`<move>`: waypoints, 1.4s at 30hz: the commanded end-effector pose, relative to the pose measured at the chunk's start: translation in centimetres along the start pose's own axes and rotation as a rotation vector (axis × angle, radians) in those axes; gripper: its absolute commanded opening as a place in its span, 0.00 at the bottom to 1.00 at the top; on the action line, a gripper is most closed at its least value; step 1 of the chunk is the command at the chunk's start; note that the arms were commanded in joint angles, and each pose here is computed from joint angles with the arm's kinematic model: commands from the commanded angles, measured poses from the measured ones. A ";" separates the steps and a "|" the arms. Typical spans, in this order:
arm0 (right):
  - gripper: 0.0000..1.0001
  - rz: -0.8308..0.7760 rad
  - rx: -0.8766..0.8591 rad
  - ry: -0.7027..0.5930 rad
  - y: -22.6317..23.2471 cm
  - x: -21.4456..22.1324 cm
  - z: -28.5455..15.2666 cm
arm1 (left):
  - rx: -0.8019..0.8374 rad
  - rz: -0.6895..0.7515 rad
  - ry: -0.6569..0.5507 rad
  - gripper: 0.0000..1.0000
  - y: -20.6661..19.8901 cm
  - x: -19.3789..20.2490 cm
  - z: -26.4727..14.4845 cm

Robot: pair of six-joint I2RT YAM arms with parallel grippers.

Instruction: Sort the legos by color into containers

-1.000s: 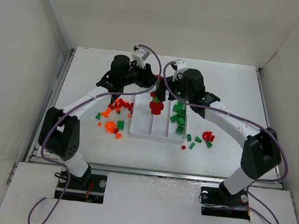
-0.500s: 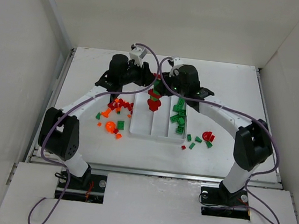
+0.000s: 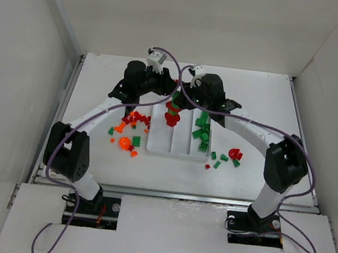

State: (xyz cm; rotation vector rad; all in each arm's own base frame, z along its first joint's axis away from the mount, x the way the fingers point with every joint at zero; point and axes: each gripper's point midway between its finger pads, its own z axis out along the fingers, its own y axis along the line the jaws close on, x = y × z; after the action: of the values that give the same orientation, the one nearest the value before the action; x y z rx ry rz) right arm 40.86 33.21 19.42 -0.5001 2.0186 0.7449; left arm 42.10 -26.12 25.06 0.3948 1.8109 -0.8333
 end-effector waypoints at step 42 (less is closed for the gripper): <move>0.00 0.074 0.580 -0.382 -10.1 -8.7 -20.6 | 0.426 0.856 0.325 1.00 -5.2 15.8 1.2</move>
State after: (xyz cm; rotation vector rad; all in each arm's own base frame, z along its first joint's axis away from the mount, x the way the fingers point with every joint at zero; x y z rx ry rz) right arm 38.81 13.06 30.18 0.0549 1.8475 0.2546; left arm 33.36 -31.32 9.82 1.4907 1.6050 -0.5309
